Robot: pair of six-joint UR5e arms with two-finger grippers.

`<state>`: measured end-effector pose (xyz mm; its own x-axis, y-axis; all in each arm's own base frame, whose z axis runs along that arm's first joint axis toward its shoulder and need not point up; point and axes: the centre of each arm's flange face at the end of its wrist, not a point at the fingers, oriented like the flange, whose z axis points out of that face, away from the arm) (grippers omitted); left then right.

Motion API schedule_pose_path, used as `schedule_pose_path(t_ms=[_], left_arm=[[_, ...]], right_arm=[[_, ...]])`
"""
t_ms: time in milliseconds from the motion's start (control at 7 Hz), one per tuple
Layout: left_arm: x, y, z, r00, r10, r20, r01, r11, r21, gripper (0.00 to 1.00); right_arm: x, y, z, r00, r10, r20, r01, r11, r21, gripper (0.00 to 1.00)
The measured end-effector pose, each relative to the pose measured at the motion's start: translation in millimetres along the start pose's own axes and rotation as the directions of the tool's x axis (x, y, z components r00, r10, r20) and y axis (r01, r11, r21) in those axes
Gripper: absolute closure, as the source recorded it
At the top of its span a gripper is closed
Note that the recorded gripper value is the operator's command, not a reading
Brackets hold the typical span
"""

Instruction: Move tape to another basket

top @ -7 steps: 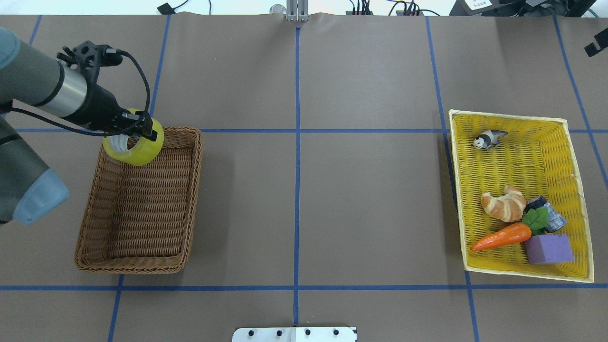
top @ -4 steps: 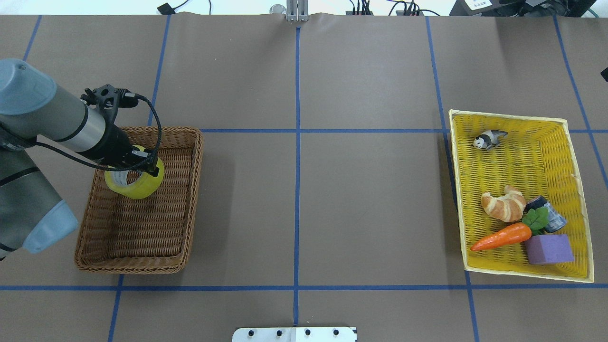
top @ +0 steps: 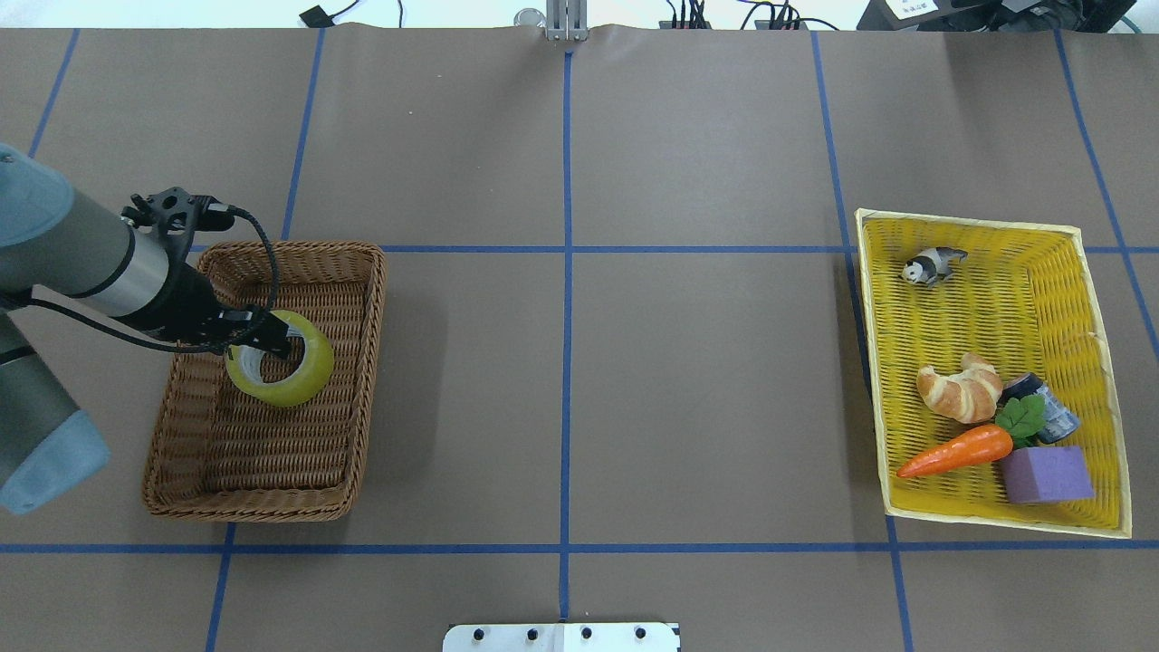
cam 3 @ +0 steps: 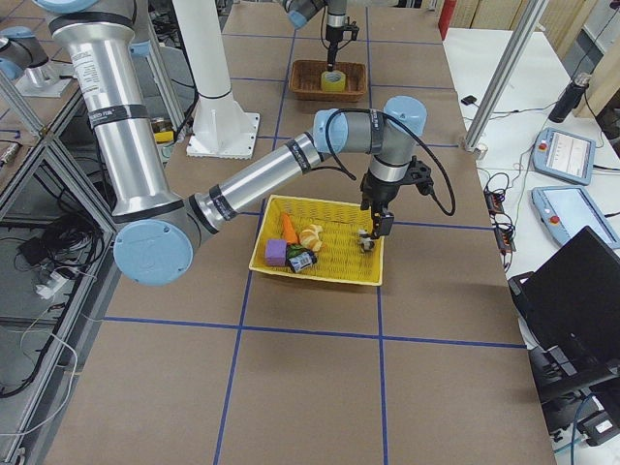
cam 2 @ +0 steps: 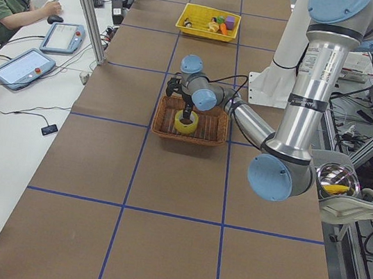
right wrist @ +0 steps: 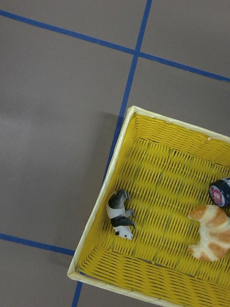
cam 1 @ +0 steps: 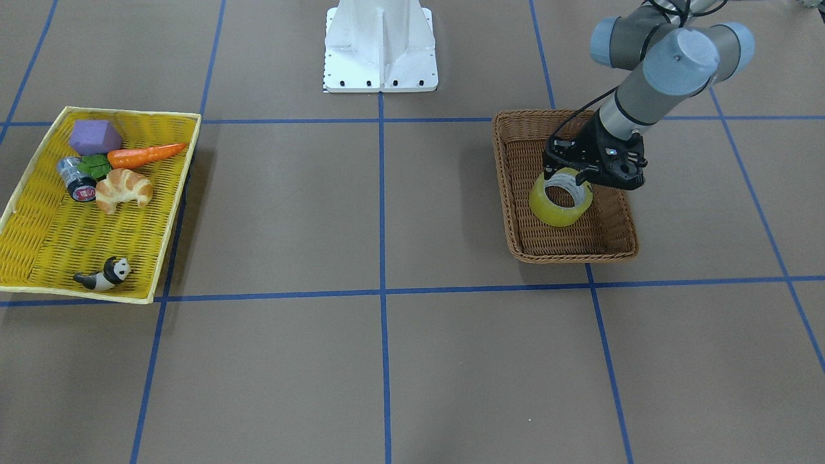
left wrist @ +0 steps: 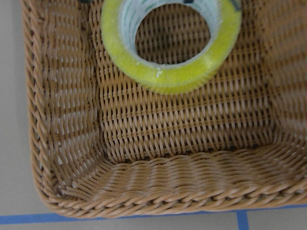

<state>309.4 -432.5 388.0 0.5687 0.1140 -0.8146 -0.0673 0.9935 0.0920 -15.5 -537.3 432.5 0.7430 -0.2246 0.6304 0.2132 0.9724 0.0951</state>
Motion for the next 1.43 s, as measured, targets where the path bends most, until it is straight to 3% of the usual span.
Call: schedule_pose_path(t_ms=[143,429,714,1000,1429], left_arm=[[-36.3,1.0,-23.8,1.0,-0.004,0.023,0.003,0.999,0.035,0.02],[-159.2,4.8,-72.9,0.99,0.047,0.132,-0.059,0.994,0.087,0.02],[-301.2,8.4,-123.7,0.969,0.09,0.231,-0.113,0.99,0.086,0.02],[-405.8,23.3,-139.3,0.959,0.115,0.259,-0.128,0.991,0.034,0.02],[-460.6,38.7,-137.6,0.963,0.062,0.262,-0.07,0.997,0.021,0.02]], right_arm=[[3.3,6.3,1.7,1.0,0.004,-0.003,-0.004,1.0,0.0,0.0],[6.2,10.6,4.4,1.0,0.009,0.001,-0.009,1.0,-0.001,0.0],[15.1,16.3,14.9,1.0,0.03,0.003,-0.03,0.999,-0.022,0.0],[47.1,33.5,47.3,0.996,0.086,0.0,-0.086,0.993,-0.076,0.0],[108.0,67.6,111.4,0.996,0.087,-0.006,-0.088,0.994,-0.058,0.0]])
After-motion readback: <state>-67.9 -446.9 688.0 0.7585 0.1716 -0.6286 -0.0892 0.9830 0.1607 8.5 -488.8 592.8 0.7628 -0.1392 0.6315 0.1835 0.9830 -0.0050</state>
